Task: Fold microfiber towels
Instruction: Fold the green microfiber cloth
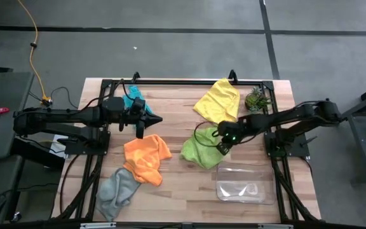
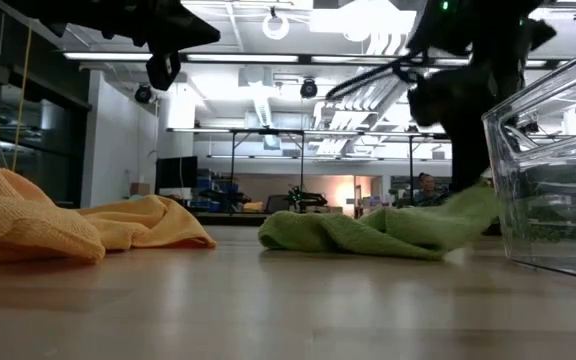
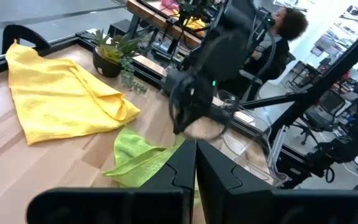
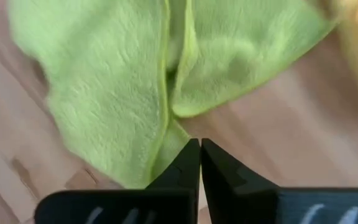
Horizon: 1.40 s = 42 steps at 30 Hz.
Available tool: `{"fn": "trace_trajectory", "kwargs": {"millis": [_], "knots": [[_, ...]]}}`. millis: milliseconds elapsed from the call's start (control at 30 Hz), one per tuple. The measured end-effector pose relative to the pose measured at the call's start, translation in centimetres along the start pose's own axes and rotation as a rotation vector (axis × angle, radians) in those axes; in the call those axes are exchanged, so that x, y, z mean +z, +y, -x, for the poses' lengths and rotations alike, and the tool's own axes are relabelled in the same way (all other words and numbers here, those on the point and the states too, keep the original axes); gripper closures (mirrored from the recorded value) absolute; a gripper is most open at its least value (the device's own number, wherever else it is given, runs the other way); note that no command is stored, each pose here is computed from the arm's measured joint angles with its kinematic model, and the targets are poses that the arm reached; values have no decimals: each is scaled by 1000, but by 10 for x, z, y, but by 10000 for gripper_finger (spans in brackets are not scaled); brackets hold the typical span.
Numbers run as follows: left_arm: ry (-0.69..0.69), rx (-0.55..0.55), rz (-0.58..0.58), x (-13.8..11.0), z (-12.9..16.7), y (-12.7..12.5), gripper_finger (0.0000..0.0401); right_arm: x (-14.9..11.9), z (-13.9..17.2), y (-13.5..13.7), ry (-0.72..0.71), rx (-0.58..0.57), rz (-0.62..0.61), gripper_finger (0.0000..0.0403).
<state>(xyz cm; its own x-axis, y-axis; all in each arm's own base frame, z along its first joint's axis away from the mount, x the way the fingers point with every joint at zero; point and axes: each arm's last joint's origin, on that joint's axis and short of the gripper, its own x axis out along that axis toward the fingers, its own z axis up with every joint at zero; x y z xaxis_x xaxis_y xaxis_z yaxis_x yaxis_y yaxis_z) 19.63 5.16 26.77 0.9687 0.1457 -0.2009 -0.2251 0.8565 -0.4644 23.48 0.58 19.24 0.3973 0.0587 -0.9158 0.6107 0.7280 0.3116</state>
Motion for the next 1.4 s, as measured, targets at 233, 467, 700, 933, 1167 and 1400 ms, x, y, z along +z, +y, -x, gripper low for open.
{"fn": "trace_trajectory", "kwargs": {"millis": [233, 467, 700, 933, 1167, 1400], "knots": [[-54, -2, -6, 4, -1, -1, 398, 13, 52, 8, -201, 87, 37, 402], [-180, -48, -111, 13, -13, -4, 398, 39, 106, 35, -404, 156, 240, 403], [-226, -67, -130, 15, -22, -3, 398, 61, 161, 65, -587, 221, 470, 403], [-220, -49, -129, 12, -28, -1, 398, 65, 167, 69, -591, 192, 469, 403], [-44, 15, -111, -16, -56, 13, 386, 61, 129, 74, -335, 132, 472, 403], [136, 53, -60, -55, -86, 23, 342, 51, 62, 102, -85, 89, 550, 403]]}}
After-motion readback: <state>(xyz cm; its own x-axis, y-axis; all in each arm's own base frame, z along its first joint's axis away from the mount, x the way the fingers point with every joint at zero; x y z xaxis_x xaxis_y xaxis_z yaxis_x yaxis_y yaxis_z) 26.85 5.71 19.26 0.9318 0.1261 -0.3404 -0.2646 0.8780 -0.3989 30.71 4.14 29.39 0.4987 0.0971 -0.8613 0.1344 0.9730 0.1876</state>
